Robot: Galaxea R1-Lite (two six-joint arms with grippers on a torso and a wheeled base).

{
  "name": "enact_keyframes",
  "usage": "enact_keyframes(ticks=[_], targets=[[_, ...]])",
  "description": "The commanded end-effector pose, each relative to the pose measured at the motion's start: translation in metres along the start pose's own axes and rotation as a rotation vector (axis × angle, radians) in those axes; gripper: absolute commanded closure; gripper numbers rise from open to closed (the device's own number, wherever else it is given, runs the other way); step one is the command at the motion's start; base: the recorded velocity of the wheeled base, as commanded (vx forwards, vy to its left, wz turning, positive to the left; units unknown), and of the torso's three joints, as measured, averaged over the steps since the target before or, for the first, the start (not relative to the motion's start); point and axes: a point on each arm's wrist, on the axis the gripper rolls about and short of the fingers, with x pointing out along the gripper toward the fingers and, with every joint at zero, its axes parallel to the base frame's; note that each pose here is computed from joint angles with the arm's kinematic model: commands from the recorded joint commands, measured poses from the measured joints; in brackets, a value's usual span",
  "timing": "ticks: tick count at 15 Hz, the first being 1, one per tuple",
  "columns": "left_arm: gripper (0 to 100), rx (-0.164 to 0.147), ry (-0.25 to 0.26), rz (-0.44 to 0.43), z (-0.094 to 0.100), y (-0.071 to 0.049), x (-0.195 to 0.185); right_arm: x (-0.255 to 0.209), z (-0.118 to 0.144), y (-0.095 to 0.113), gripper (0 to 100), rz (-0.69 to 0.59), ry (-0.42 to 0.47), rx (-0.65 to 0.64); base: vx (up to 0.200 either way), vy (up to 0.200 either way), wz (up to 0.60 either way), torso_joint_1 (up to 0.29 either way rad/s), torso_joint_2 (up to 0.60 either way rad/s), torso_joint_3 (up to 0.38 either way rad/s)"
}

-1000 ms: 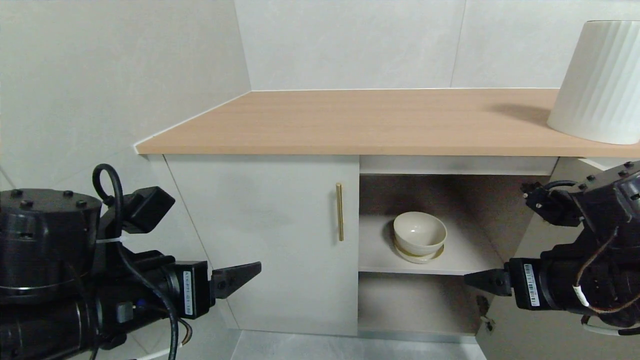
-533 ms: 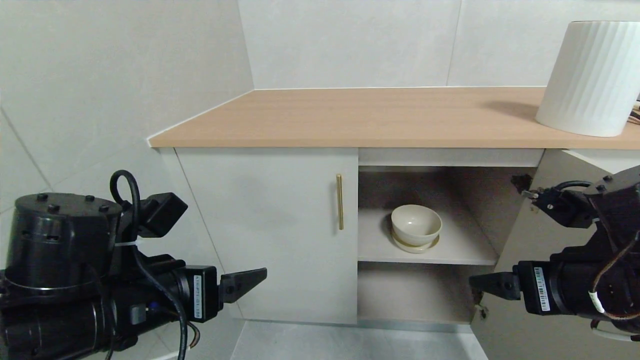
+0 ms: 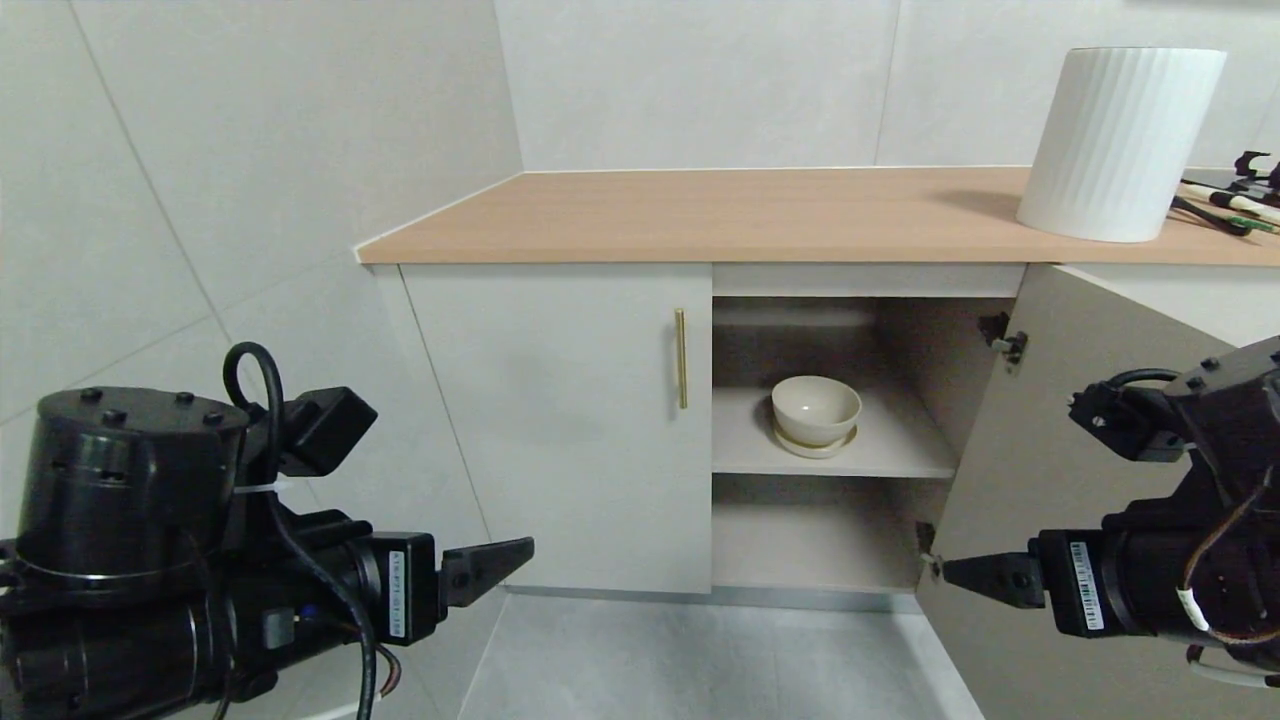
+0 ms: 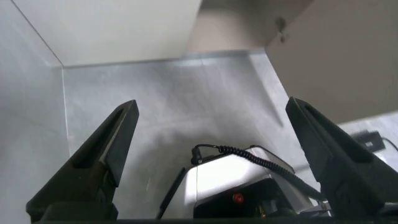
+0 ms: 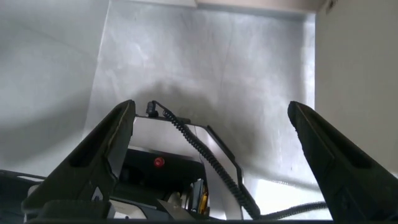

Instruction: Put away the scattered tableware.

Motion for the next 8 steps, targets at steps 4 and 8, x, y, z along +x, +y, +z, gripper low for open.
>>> enact_keyframes(ticks=[4,8], targets=[[0,0.000,0.005,0.002,-0.0010,0.0003,0.0008,0.0037,-0.0017,0.0001,0,-0.007,0.015,-0.005,-0.200,0.000,0.00,0.000,0.00,0.005],[0,0.002,0.008,0.002,-0.0022,0.0004,0.0006,-0.0009,-0.0035,-0.0025,0,-0.024,-0.006,-0.002,-0.100,0.000,0.00,0.000,0.00,0.000]])
